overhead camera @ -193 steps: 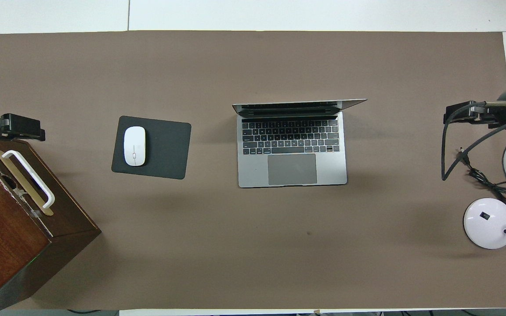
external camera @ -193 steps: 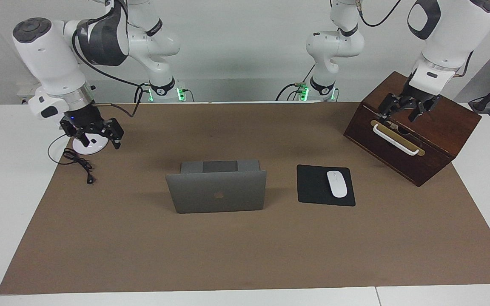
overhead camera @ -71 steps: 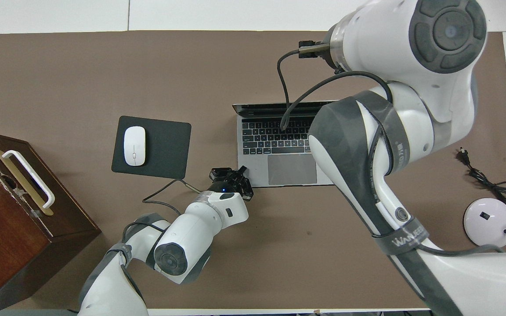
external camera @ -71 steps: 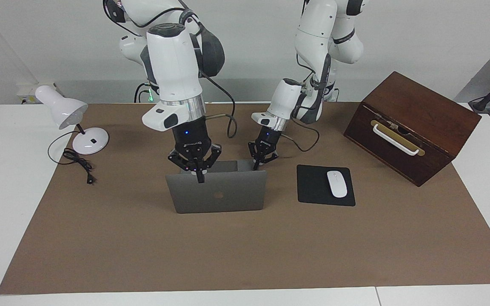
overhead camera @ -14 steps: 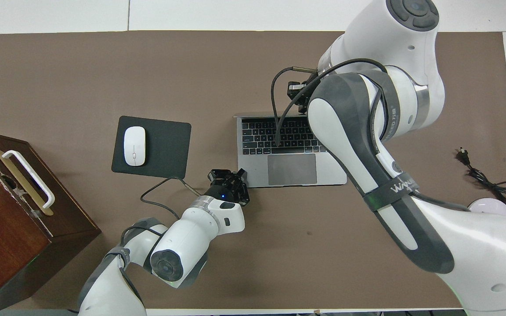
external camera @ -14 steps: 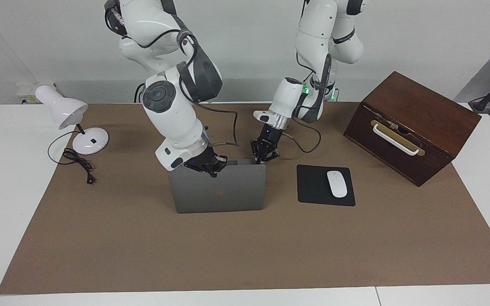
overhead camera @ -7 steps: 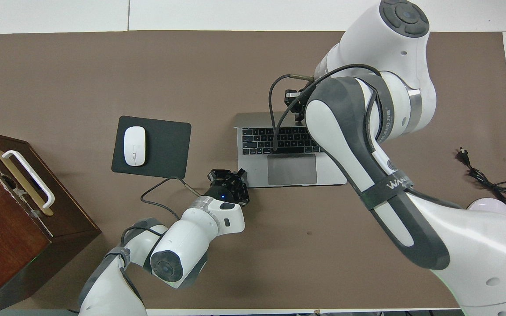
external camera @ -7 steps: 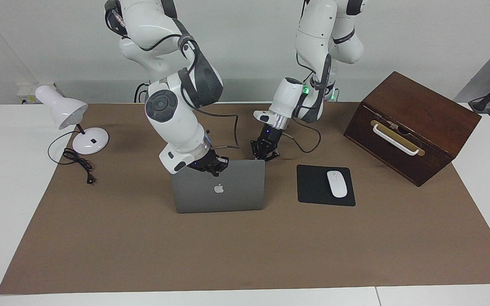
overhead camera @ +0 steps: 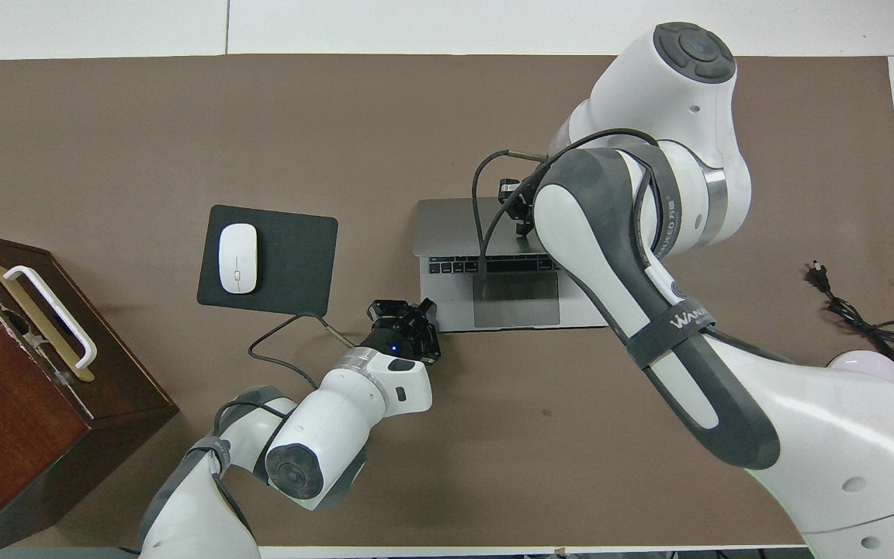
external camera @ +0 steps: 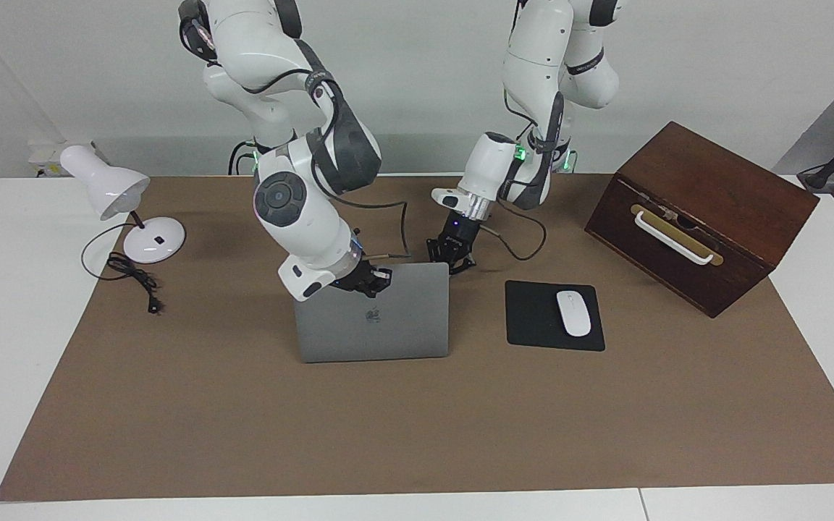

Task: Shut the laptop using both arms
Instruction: 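Push the laptop screen down toward the keyboard with the right gripper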

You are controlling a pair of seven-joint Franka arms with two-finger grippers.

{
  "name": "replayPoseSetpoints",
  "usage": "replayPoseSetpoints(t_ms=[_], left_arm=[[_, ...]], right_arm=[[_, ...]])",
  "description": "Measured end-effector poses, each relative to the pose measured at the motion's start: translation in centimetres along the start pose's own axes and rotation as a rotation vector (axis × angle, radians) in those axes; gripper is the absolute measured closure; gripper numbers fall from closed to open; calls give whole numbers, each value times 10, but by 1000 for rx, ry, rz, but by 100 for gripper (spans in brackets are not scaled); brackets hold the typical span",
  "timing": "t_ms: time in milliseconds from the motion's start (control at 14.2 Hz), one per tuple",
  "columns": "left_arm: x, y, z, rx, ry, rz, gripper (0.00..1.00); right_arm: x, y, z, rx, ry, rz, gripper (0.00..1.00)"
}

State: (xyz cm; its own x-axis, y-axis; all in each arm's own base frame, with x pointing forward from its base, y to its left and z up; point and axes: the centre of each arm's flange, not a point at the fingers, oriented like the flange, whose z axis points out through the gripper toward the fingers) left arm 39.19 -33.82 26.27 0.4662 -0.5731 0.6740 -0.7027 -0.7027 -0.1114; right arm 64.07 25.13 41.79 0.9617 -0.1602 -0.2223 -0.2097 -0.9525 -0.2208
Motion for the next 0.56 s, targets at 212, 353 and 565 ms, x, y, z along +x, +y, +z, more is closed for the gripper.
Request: replayPoseSetpoints(t_ms=[212,353,565], left_arm=[[0,0,0,0,0,0,99],[0,0,0,0,0,0,99],[0,0,0,0,0,0,99]], right_arm=[[-1,3,8,-1,-18,7,99],[-2,4,15,-5,-31,11,99],[-3,8,24,-12,-45,17,99]])
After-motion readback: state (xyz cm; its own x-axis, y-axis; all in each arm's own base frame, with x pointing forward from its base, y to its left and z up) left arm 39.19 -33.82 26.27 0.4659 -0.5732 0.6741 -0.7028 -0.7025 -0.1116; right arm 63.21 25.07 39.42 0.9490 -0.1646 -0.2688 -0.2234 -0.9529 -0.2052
